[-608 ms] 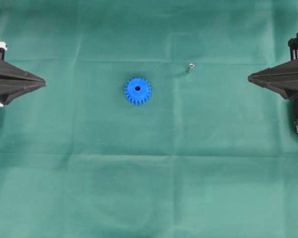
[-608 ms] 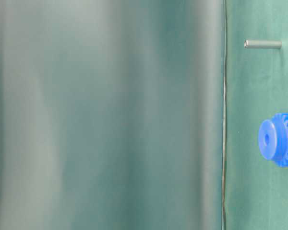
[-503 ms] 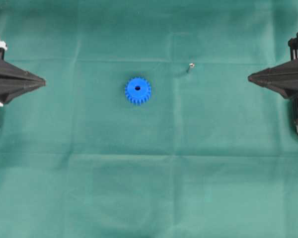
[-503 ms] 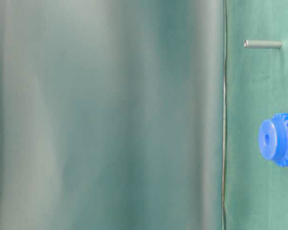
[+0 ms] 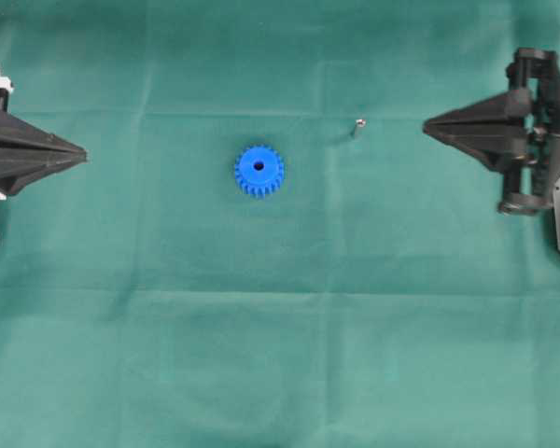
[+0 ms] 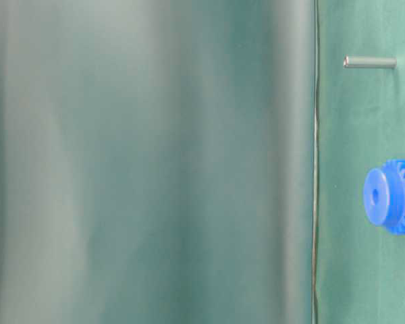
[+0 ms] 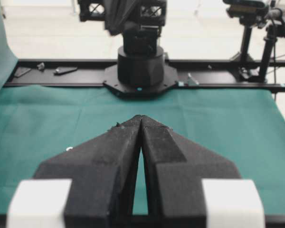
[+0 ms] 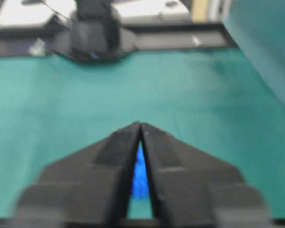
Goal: Insert the shaft placed at a random location into the center hole of the small gear at another random location.
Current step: 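Move the right gripper over the silver shaft and grasp it upright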
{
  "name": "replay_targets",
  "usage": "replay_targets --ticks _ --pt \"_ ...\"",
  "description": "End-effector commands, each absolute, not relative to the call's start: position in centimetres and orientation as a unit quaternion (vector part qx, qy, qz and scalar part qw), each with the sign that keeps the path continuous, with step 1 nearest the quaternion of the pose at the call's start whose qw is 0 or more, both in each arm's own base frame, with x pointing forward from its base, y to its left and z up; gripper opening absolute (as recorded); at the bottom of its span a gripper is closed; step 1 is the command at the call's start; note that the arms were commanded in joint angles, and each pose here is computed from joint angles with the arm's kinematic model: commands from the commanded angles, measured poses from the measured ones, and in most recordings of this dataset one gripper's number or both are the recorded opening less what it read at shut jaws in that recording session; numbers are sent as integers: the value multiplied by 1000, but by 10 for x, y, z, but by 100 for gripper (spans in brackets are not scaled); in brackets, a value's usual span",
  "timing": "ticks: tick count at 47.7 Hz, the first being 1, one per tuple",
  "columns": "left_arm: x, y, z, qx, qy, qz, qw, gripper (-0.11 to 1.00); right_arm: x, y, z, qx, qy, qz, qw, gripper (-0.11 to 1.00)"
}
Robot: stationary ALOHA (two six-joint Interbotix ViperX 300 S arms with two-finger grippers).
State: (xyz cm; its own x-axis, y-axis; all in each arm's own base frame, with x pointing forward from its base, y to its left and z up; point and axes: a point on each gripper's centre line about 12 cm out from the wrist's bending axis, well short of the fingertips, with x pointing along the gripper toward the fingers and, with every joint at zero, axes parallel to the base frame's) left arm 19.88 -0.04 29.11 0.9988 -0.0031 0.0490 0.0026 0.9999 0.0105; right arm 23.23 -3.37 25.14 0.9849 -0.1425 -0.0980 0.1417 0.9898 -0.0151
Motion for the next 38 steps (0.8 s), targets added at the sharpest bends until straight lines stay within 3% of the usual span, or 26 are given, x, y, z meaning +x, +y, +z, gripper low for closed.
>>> replay_targets --ticks 1,8,12,17,38 --pt "201 0 300 6 -34 0 999 0 243 -44 246 -8 60 -88 994 32" --pt "201 0 299 6 -33 0 999 0 259 -60 213 -19 105 -108 988 76" --pt "201 0 299 7 -32 0 999 0 266 -68 198 -24 120 -118 985 91" --pt "201 0 298 8 -30 0 1000 0 274 -79 177 -21 136 -132 982 86" --pt "202 0 296 10 -25 0 1000 0 291 -97 118 -5 196 -151 969 86"
